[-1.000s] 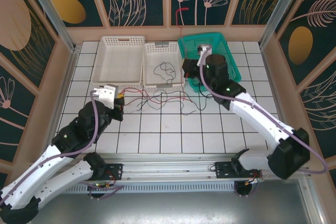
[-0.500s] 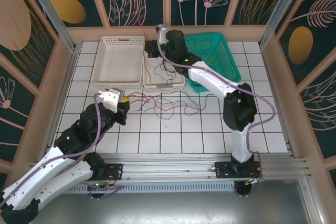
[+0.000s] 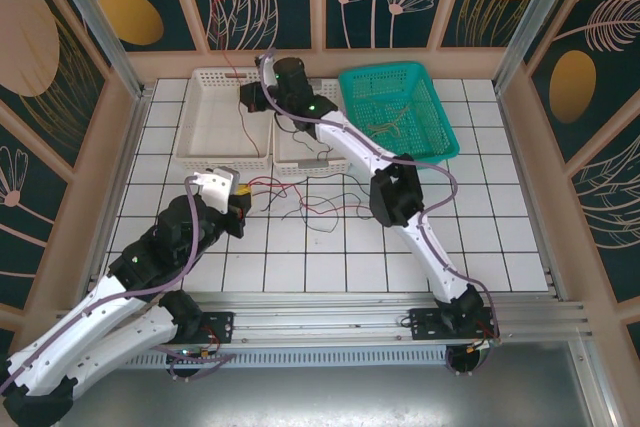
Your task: Untangle the cables
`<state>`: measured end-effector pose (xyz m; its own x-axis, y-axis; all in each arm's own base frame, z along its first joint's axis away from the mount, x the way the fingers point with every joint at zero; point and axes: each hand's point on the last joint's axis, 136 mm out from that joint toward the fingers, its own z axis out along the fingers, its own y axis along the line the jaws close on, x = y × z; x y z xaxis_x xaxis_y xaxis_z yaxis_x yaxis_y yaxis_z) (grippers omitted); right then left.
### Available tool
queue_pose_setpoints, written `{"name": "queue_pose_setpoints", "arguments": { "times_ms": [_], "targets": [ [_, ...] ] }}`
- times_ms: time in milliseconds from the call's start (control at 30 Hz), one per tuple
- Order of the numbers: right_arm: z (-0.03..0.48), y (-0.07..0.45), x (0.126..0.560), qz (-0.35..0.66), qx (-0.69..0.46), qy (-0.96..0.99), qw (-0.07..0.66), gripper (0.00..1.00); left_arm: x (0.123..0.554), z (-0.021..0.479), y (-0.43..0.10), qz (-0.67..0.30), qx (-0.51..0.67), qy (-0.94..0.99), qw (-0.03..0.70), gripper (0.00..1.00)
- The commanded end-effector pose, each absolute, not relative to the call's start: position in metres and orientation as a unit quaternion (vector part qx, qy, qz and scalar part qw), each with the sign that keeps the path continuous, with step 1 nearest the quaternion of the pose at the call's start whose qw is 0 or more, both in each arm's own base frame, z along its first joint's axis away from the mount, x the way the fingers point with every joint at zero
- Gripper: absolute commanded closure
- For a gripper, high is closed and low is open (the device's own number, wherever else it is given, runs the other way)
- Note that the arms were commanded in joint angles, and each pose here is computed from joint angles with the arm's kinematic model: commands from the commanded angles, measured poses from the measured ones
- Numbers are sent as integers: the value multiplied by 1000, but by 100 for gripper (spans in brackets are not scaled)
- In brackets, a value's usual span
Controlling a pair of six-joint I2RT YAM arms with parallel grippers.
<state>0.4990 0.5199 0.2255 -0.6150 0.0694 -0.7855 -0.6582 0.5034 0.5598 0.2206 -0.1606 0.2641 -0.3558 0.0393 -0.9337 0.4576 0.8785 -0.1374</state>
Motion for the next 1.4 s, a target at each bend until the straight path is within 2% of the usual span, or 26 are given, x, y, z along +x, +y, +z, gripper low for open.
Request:
{"name": "queue_pose_setpoints", "arguments": {
  "times_ms": [0,300,633,733,1000,1367],
  "targets": [
    [197,523,498,455,-195,786,370,100,221,269,-162,-200,154,792,556,100],
    [137,529,490,433,-211,813,326,100,222,266,-164,-198,159,794,552,100],
    [106,528,488,417,-207,832,303,100,223,265,-164,-197,158,795,551,100],
    [101,527,488,411,-205,836,301,94,223,265,-164,-196,158,796,550,100],
    [131,529,490,412,-205,826,325,71,223,264,-166,-198,162,796,548,100],
    [199,510,495,391,-202,815,377,61,222,266,-165,-201,160,794,551,100]
  ]
}}
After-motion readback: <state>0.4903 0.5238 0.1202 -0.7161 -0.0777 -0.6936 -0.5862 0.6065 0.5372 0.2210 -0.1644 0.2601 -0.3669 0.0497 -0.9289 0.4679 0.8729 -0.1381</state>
